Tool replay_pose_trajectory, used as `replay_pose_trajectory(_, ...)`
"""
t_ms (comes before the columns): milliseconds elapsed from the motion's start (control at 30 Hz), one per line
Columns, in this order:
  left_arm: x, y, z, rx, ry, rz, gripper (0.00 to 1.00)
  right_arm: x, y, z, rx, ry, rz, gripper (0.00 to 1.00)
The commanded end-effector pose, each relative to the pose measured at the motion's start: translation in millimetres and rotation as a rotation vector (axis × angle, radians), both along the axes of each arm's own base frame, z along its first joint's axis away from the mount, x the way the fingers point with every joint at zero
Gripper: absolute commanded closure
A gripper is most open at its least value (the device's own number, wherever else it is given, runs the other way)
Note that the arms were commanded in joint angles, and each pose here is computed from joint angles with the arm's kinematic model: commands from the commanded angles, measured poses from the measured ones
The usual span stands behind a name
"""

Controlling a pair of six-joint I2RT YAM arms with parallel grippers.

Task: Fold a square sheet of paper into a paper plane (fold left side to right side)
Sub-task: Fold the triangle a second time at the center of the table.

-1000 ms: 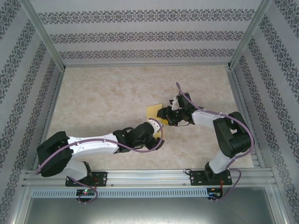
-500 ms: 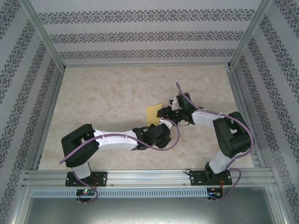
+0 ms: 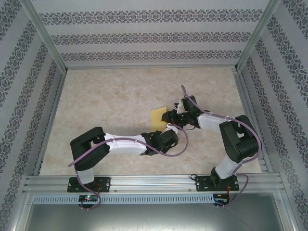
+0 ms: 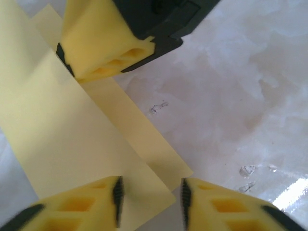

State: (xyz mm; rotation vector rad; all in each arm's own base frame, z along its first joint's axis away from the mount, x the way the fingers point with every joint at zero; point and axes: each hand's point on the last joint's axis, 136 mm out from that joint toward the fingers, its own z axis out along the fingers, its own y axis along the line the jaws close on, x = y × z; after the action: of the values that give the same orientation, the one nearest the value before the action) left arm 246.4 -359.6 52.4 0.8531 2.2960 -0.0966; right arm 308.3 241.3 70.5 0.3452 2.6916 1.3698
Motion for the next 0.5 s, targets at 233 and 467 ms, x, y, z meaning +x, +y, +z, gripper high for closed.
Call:
replay_pose_trajectory(233,-4,1,30,-0.044,-0.026,-0.006,1.00,0,2,2,-0.024,-0.022,0.032,0.54)
replay_pose_trajectory(467,-3,5,38,-0.163,0.049,0.002,1.00,12,-2,39,-0.012,-0.181,0.026,0.49)
